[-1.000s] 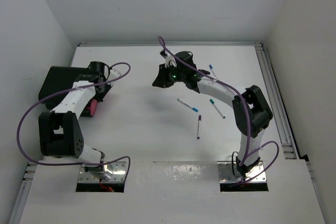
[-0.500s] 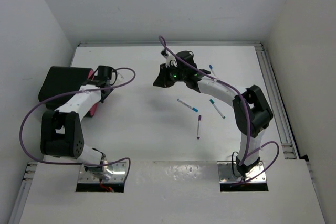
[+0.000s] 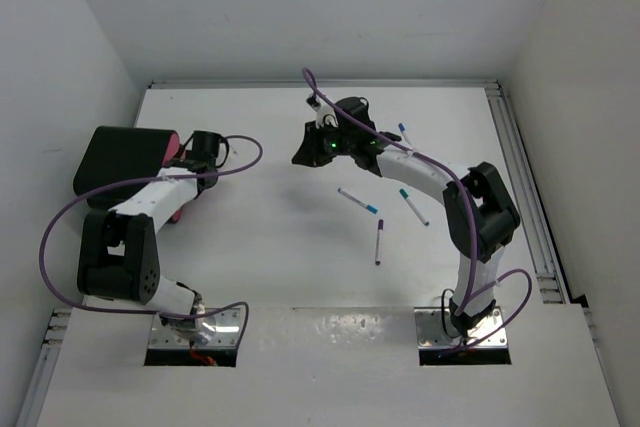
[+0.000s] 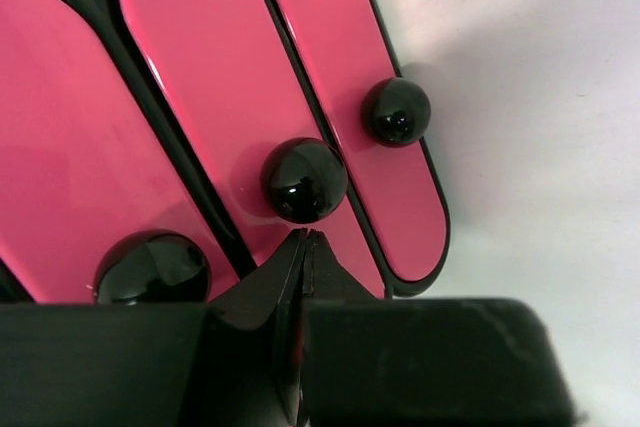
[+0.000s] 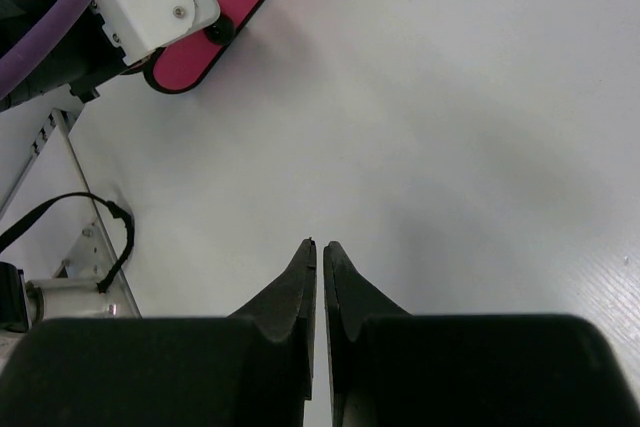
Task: Sort the stationery into containers
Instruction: Close the drawer in the storage box.
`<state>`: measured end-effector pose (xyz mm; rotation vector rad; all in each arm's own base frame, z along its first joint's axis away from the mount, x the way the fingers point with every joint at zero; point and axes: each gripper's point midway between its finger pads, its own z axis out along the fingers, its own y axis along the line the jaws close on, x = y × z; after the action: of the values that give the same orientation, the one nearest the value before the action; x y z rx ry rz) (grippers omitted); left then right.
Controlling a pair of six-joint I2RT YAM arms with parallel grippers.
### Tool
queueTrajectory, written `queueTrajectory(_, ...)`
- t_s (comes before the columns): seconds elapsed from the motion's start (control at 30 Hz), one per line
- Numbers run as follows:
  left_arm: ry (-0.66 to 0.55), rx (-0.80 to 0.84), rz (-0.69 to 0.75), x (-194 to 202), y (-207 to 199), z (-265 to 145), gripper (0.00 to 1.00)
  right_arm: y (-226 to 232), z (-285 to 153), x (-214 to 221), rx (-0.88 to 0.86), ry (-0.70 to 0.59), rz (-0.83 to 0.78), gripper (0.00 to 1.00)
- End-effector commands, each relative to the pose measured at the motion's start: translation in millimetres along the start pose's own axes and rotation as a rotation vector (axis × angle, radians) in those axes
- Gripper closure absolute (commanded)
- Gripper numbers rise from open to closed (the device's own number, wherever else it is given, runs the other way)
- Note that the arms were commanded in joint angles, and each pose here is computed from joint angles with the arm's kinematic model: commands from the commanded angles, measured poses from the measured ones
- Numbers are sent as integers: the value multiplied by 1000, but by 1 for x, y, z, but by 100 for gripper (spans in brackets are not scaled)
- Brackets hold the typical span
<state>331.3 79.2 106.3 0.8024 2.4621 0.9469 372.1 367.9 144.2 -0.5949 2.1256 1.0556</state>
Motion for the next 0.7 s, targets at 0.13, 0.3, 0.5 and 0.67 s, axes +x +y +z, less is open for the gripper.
queueTrajectory(0.13, -46, -23, -4, -11, 12, -15, 85, 11, -1, -22, -34, -46, -34, 95)
queueTrajectory(0.3, -186, 160, 34, -46, 13, -51, 71, 12, -5, -23, -32, -46, -42, 94)
queueTrajectory(0.5, -344, 281, 131, -80, 24, -100, 59, 14, -9, -19, -30, -34, -42, 93)
queueTrajectory(0.67, -369, 327, 354, -71, 28, -99, 53, 16, -11, -18, -35, -30, -43, 93)
